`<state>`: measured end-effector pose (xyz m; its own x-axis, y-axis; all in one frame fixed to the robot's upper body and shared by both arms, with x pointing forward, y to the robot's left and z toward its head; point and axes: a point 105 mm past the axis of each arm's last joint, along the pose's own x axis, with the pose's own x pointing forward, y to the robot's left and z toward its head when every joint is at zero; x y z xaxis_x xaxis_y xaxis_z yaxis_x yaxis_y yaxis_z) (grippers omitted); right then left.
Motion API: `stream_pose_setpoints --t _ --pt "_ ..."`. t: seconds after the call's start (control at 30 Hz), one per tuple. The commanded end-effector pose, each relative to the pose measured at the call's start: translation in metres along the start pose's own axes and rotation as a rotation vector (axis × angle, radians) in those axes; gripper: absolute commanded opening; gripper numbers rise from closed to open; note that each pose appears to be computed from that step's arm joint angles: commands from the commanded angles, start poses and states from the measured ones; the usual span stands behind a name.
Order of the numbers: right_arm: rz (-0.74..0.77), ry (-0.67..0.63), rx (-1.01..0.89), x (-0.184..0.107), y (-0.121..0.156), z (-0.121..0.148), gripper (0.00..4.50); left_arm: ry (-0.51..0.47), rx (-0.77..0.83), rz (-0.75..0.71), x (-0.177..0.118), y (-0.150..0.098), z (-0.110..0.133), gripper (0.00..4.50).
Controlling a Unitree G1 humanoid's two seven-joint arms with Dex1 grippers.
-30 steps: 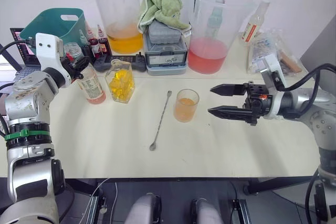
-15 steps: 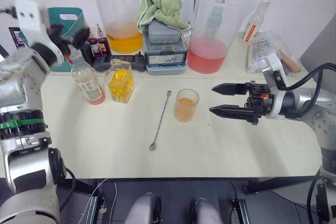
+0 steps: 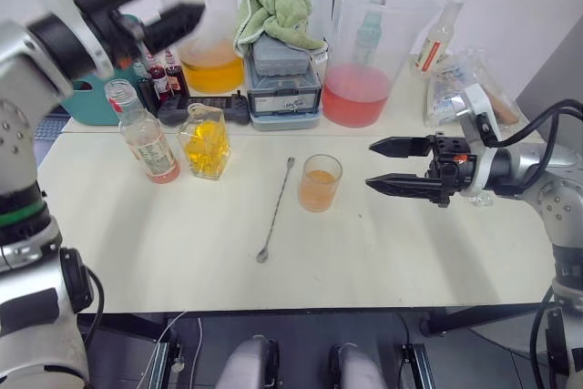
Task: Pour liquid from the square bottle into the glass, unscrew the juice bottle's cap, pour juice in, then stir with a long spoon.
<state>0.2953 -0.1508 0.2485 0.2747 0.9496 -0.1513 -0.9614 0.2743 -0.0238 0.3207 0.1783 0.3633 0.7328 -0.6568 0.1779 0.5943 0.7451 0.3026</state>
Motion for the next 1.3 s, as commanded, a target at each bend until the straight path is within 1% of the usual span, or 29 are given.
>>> stream_pose_setpoints --t 0.03,0.07,0.17,0.23,0.3,0.37,0.4,0.47,0.53,0.6,0.7,0.83,0.97,1.1,1.2,1.3 --pt "-0.055 0.027 -0.024 -0.015 -0.006 -0.006 4.50 0.007 -0.017 -0.007 -0.009 -0.017 -0.015 4.47" --pt "-0.070 0.034 -0.020 -0.018 -0.008 -0.010 4.50 0.037 -0.016 -0.012 -0.012 -0.022 -0.027 4.47" --pt "-0.108 0.043 -0.035 -0.023 -0.012 -0.016 4.50 0.098 -0.024 -0.027 -0.019 -0.035 -0.050 4.47" --pt "-0.117 0.045 -0.044 -0.024 -0.014 -0.018 4.50 0.110 -0.030 -0.028 -0.021 -0.037 -0.056 4.47" --pt "-0.137 0.038 -0.027 -0.027 -0.016 -0.021 4.50 0.098 -0.026 -0.008 -0.024 -0.038 -0.060 4.47" --pt "-0.194 0.033 -0.009 -0.039 -0.022 -0.032 4.50 0.166 -0.033 -0.010 -0.037 -0.045 -0.092 4.47" --pt "-0.211 0.034 -0.007 -0.042 -0.023 -0.035 4.50 0.191 -0.035 -0.012 -0.042 -0.048 -0.101 4.47" --pt "-0.234 0.042 -0.017 -0.051 -0.022 -0.041 4.50 0.279 -0.040 -0.046 -0.055 -0.058 -0.128 4.47" --pt "-0.248 0.045 -0.024 -0.057 -0.020 -0.044 4.50 0.327 -0.044 -0.070 -0.063 -0.065 -0.143 4.47" --pt "-0.271 0.042 -0.019 -0.066 -0.018 -0.048 4.50 0.326 -0.091 -0.068 -0.071 -0.069 -0.152 4.47" --pt "-0.295 0.045 -0.010 -0.078 -0.013 -0.054 4.50 0.318 -0.150 -0.046 -0.080 -0.069 -0.163 4.47" --pt "-0.314 0.056 0.000 -0.092 -0.005 -0.062 4.50 0.305 -0.189 -0.036 -0.089 -0.069 -0.171 4.47" --pt "-0.390 0.099 0.038 -0.116 0.005 -0.085 4.50 0.320 -0.210 -0.006 -0.098 -0.073 -0.185 4.47" --pt "-0.434 0.114 0.038 -0.126 0.011 -0.090 4.50 0.303 -0.224 -0.041 -0.089 -0.085 -0.187 4.47" --pt "-0.428 0.108 0.028 -0.122 0.017 -0.087 4.50 0.288 -0.220 -0.074 -0.072 -0.098 -0.185 4.47" --pt "-0.417 0.086 0.008 -0.111 0.022 -0.081 4.50 0.280 -0.231 -0.068 -0.048 -0.114 -0.187 4.47"
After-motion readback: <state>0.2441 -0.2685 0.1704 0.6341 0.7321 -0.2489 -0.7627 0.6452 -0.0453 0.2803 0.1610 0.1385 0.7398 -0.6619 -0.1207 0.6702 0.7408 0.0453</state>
